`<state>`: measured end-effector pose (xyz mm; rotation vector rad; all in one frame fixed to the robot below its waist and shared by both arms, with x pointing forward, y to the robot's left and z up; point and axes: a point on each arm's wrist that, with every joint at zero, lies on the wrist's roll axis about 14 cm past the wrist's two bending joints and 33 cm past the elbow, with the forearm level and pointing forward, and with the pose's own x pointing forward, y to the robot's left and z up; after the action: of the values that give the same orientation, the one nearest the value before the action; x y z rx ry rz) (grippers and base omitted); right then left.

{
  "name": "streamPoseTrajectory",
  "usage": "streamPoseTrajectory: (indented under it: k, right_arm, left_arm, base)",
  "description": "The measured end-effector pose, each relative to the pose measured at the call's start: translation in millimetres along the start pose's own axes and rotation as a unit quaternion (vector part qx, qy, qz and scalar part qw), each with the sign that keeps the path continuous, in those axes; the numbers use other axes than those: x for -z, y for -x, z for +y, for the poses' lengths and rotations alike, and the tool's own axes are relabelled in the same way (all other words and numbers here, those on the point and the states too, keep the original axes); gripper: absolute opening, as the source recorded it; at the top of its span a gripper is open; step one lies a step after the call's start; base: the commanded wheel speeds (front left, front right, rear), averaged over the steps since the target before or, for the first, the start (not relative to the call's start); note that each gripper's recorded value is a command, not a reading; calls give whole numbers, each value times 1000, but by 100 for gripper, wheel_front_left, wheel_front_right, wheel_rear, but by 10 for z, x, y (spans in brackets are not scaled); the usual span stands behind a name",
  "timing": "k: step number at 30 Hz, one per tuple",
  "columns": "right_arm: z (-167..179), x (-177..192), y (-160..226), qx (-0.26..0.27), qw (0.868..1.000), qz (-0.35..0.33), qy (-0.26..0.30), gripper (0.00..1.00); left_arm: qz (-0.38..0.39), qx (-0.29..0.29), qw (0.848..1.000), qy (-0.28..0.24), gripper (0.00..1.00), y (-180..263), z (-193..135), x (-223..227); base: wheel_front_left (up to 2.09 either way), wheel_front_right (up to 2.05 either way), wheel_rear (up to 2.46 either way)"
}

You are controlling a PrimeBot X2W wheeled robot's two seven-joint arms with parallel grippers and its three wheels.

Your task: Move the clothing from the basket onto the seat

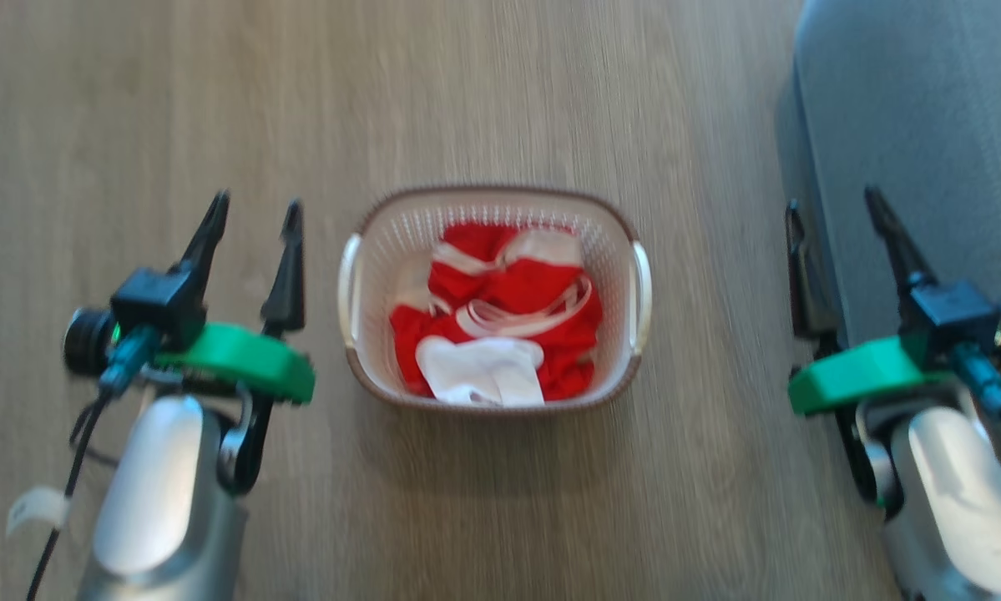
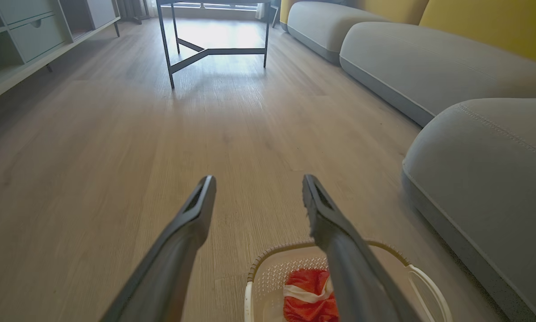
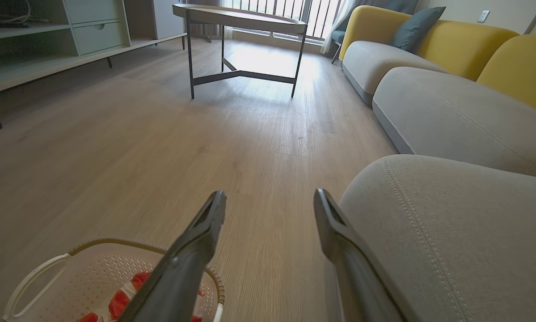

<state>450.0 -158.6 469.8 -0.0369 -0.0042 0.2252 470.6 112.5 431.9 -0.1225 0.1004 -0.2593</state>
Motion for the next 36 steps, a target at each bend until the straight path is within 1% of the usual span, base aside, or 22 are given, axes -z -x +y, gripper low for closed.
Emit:
streamPoseTrajectory:
  k: [5,8,13,17,20,21,25,31,36]
  right_arm:
    - [-64,147,-212,9,1000,5,-5,100]
    - [-120,254,-301,16,1000,12,-4,100]
    - [-217,376,-356,34,999,21,-8,100]
    - [-295,406,-331,49,998,25,-6,100]
    - [-374,408,-273,63,998,28,-2,100]
    - [-374,408,-273,63,998,28,-2,100]
    - [-448,428,-200,77,996,35,0,100]
    - [-579,417,-98,97,994,43,9,100]
    - [-670,418,-10,114,992,48,0,100]
  left_arm:
    - [7,51,999,-2,100,-357,-243,172]
    - [14,91,996,-3,100,-561,-470,288]
    - [60,190,980,-26,100,-818,-1086,540]
    - [86,232,968,-41,100,-989,-1380,703]
    - [113,256,959,-52,100,-1037,-1577,875]
    - [113,256,959,-52,100,-1037,-1577,875]
    - [184,281,939,-73,100,-970,-1760,1300]
    - [273,298,908,-106,100,-846,-1830,1858]
    - [329,307,885,-122,100,-741,-1862,2193]
  base:
    - [0,0,0]
    - [0,0,0]
    - [0,0,0]
    - [0,0,0]
    - [0,0,0]
    - [0,0,0]
    - [0,0,0]
    - [0,0,0]
    - [0,0,0]
